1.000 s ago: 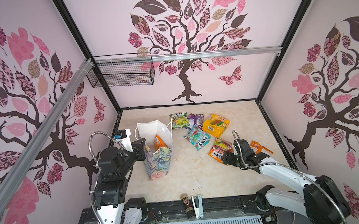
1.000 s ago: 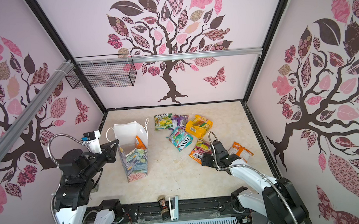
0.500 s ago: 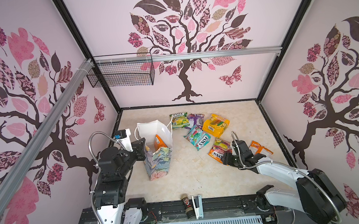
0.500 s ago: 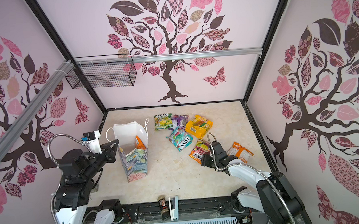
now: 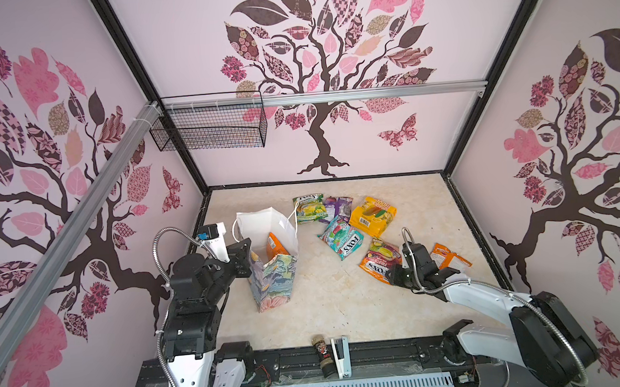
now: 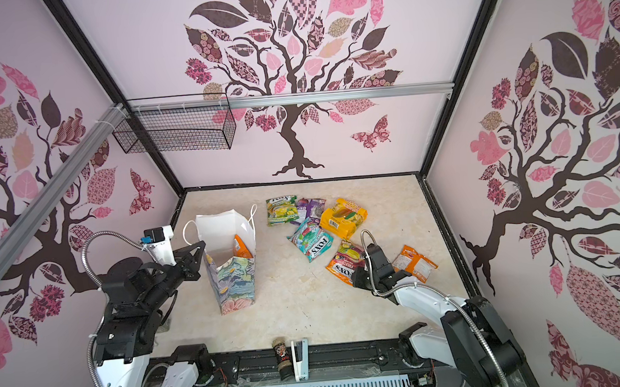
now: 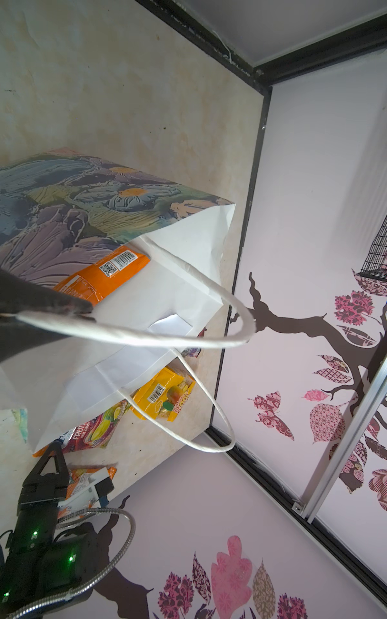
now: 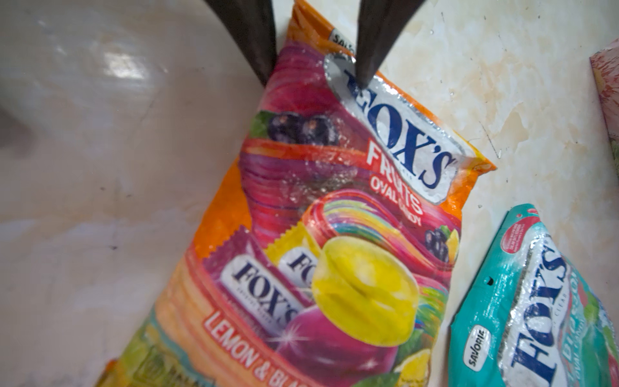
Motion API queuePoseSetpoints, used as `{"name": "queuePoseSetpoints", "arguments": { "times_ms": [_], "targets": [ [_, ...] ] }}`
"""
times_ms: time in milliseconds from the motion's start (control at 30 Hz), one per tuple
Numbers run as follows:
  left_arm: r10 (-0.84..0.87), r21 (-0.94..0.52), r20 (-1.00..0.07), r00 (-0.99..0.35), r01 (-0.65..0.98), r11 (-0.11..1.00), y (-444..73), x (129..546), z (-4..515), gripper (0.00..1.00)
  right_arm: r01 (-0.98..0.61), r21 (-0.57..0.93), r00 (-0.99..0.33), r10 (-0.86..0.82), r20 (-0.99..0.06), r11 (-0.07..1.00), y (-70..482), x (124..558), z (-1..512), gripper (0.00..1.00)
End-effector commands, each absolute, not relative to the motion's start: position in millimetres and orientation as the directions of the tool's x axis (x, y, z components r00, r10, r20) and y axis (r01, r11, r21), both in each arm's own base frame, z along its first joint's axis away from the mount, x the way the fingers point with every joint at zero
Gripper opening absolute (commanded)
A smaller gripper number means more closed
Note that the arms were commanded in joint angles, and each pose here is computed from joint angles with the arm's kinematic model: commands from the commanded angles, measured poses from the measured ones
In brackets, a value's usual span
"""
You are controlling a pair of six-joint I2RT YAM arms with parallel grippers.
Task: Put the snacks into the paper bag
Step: 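Lower the right gripper and close it on the Fox's Fruits packet corner, then lift the Fox's Fruits packet with the right gripper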
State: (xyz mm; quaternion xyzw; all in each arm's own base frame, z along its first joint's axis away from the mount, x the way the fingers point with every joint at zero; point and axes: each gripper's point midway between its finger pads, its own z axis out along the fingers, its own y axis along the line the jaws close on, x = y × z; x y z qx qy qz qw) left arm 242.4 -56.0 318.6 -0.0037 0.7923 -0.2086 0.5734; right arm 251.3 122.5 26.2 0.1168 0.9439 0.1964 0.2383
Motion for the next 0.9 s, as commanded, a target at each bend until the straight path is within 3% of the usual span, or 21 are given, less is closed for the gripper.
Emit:
{"name": "queuePoseSetpoints", "arguments": {
  "times_ms": [0,67,300,867],
  "targets": [
    [-0.239,-0.325,-0.910,-0.337,0.227,0.918,-54,243,315,0.00,0.135,0.423,-0.851,0.324,-0.414,0.896,120,254,25,0.26],
    [-0.240,-0.326,-0.910,-0.338,0.226,0.918,-54,243,315,0.00,0.133,0.425,-0.848,0.325,-0.419,0.895,120,255,27,0.17],
    [-0.241,-0.326,-0.911,-0.335,0.224,0.919,-53,243,315,0.00,0.121,0.429,-0.845,0.320,-0.429,0.895,121,255,33,0.00],
    [-0.244,-0.329,-0.909,-0.338,0.223,0.918,-53,243,314,0.00,0.009,0.501,-0.814,0.297,-0.498,0.865,135,261,91,0.00]
  ]
}}
